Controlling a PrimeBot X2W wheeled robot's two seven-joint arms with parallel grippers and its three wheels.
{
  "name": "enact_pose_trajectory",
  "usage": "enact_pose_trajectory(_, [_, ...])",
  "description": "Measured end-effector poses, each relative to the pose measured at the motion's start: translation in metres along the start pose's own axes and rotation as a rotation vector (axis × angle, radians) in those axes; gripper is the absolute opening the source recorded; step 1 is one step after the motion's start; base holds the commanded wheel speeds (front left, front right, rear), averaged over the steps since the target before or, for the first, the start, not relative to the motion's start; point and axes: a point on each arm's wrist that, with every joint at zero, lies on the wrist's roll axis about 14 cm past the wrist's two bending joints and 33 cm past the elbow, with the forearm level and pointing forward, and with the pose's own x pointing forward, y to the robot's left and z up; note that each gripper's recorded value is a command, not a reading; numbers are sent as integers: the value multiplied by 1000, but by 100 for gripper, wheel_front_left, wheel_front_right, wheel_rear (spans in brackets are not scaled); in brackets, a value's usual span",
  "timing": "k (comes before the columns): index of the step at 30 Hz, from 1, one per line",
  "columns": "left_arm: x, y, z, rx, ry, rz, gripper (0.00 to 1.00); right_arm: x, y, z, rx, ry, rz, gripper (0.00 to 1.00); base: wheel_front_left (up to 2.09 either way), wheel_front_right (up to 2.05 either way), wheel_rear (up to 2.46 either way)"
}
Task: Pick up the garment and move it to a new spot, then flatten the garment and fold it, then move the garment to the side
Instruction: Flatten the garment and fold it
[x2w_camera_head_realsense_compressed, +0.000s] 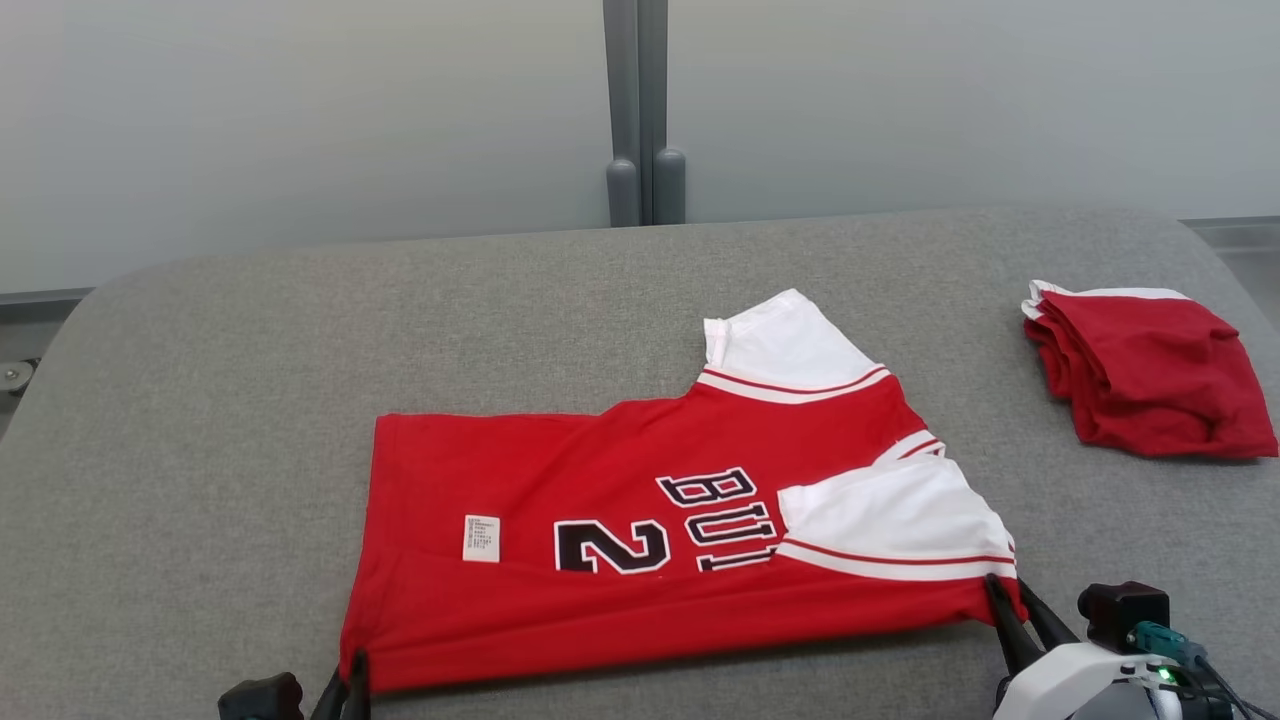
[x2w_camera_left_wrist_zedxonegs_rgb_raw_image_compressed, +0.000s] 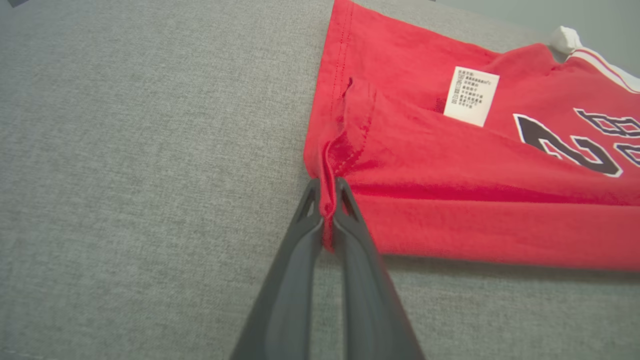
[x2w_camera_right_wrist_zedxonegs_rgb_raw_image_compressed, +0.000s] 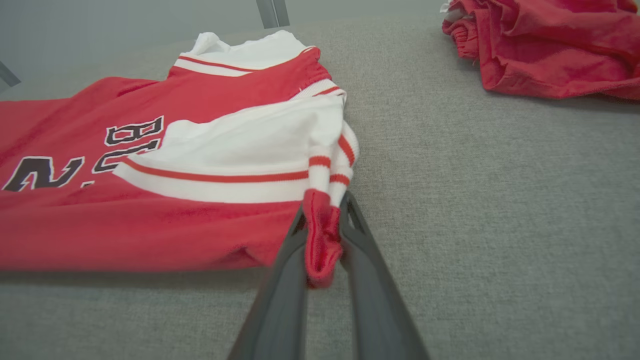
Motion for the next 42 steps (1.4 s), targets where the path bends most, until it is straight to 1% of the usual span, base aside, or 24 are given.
enact_pose_trajectory(1, [0,1,0,3,0,6,100,1,0,0,2,0,1,72,0,0,0])
enact_pose_trajectory(2, [0,2,0,5,1,12,100,1,-1,0,11,1,-4,100,0,0,0])
enact_pose_trajectory(7, [1,9,3,24,-8,35,100,5,-16,4,7,-8,-43,100,0,0,0])
enact_pose_trajectory(11, [7,10,17,49,-50,39,100,14,-26,22,-22,-54,-60,100,0,0,0])
enact_pose_trajectory(14, [19,7,36,71,-93,32,100,30,-20,43,-54,-105,-36,100,0,0,0])
enact_pose_trajectory(15, [19,7,36,71,-93,32,100,30,-20,43,-54,-105,-36,100,0,0,0])
enact_pose_trajectory(19, [52,-5,73,125,-160,-7,100,62,-2,73,-83,-172,19,100,0,0,0])
enact_pose_trajectory(23, [81,-9,86,160,-158,-27,100,90,16,83,-99,-189,71,100,0,0,0])
enact_pose_trajectory(26, [104,-13,88,204,-127,-52,100,108,23,84,-106,-187,98,100,0,0,0])
enact_pose_trajectory(30, [135,-8,81,223,-65,-53,100,131,31,74,-111,-159,134,100,0,0,0])
enact_pose_trajectory(35, [154,-6,63,214,3,-52,100,148,31,61,-115,-125,147,100,0,0,0])
enact_pose_trajectory(40, [168,-8,58,201,20,-57,100,168,36,63,-155,-122,178,100,0,0,0])
enact_pose_trajectory(41, [169,-9,56,199,23,-59,96,173,37,64,-164,-119,183,100,0,0,0])
enact_pose_trajectory(42, [170,-10,54,199,28,-61,73,177,37,63,-175,-111,187,100,0,0,0])
